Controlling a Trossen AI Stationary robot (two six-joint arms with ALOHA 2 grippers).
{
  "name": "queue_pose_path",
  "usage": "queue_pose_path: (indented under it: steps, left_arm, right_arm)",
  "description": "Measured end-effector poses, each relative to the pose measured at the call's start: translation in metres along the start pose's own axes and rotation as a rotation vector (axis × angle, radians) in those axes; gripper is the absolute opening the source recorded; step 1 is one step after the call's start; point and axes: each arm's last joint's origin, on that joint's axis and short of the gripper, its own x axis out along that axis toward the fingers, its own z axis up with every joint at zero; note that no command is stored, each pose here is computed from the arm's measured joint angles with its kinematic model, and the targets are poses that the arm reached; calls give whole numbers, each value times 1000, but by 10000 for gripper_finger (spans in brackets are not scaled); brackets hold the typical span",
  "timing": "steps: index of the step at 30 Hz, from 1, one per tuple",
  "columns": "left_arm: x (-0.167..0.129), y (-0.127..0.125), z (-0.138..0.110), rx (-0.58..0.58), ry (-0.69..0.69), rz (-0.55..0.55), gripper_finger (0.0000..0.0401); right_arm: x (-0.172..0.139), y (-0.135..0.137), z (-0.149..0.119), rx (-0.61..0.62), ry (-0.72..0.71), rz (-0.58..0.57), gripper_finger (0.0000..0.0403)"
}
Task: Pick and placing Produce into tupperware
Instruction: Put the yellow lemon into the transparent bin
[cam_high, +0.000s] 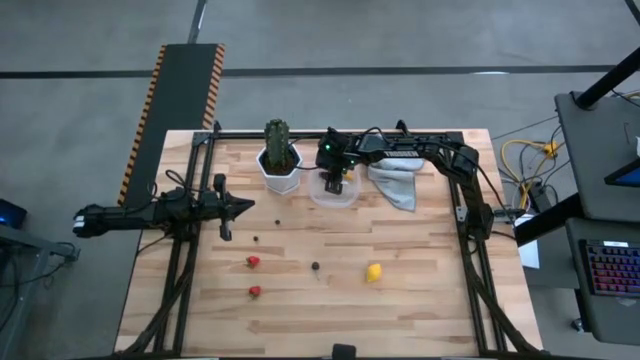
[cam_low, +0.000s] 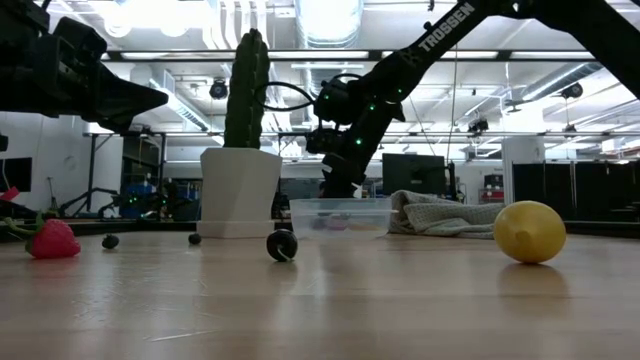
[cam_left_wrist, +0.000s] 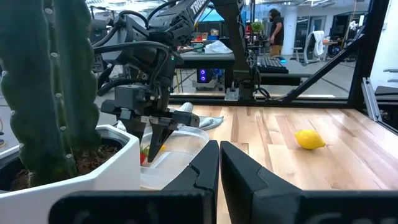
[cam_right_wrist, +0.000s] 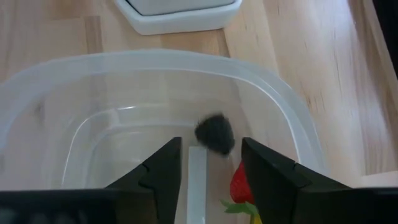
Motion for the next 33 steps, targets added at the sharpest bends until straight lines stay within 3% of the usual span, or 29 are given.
queue_pose_path:
  steps: [7, 11, 18, 24, 30, 33]
  left_arm:
    - [0, 0, 0, 0, 1, 0, 0]
    - [0, 0, 0, 1, 4, 0, 0]
    - [0, 0, 0, 1, 6, -1, 0]
    - [1, 0, -1, 2, 12, -1, 0]
    - [1, 0, -1, 3, 16, -1, 0]
    - [1, 0, -1, 2, 16, 0, 0]
  right_arm:
    - [-5, 0, 4, 30, -13, 5, 175]
    - [-31, 5, 12, 30, -13, 32, 173]
    - [-119, 36, 19, 30, -29, 61, 171]
    - [-209, 94, 13, -67, -160, 123, 171]
    - [-286, 153, -17, -230, -347, 230, 171]
    - [-310, 176, -38, -310, -407, 220, 171]
